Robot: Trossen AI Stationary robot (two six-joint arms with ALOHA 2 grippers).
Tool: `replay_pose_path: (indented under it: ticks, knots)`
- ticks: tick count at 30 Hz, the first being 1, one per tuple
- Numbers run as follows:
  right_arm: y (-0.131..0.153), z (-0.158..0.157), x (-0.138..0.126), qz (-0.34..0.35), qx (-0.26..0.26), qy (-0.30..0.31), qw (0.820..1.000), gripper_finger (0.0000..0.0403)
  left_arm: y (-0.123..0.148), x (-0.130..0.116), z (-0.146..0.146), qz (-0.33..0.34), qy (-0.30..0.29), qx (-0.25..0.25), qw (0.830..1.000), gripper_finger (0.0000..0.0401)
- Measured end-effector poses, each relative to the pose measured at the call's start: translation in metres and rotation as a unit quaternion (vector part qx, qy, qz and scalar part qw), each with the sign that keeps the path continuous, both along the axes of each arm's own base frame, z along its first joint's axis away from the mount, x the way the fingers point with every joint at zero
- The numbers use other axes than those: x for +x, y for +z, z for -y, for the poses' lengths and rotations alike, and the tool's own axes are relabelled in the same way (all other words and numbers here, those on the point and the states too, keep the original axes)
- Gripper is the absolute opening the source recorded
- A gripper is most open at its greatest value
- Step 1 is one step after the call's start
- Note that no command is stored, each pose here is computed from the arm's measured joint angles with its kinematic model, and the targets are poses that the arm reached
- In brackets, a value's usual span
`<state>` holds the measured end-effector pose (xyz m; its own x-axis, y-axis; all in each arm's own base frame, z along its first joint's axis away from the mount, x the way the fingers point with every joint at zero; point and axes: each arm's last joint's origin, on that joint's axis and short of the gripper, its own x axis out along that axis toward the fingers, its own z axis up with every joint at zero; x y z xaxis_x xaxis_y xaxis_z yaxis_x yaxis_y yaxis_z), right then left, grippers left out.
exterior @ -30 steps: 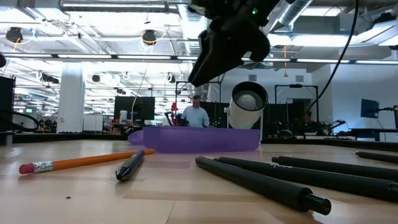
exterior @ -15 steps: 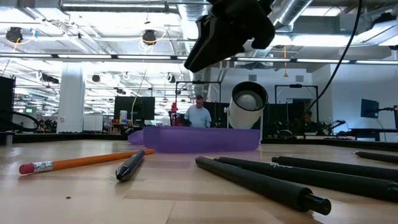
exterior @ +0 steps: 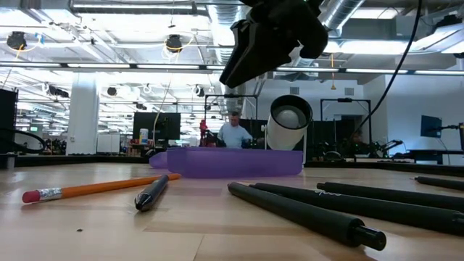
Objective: Pick & place school supplies into a supply box
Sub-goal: Put the orange pencil into the purple supply box
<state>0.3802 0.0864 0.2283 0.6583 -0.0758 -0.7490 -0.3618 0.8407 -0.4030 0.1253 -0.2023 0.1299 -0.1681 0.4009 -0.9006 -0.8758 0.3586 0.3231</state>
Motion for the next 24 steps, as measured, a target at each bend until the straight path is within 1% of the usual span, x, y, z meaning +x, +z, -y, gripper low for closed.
replay_pose_path:
  ticks: [5,16,19,23,24]
  knots:
    - [0.0,0.0,0.0,-0.001,0.003,-0.004,1.0,0.0152,-0.012,-0.003,-0.005,0.014,-0.003,-0.018,1.0,0.0138]
    - [0.0,0.0,0.0,-0.002,0.002,-0.004,1.0,0.0143,-0.013,-0.004,-0.005,0.021,-0.01,-0.021,1.0,0.0138]
    - [0.0,0.0,0.0,-0.002,0.004,-0.006,1.0,0.0143,-0.011,-0.003,-0.003,0.007,-0.003,-0.024,1.0,0.0138]
    - [0.0,0.0,-0.001,-0.003,0.004,-0.006,1.0,0.0143,-0.002,0.001,0.004,0.009,-0.004,-0.019,1.0,0.0139]
    - [0.0,0.0,-0.001,-0.003,0.004,-0.006,1.0,0.0142,0.001,0.002,0.006,0.007,-0.001,-0.026,1.0,0.0139]
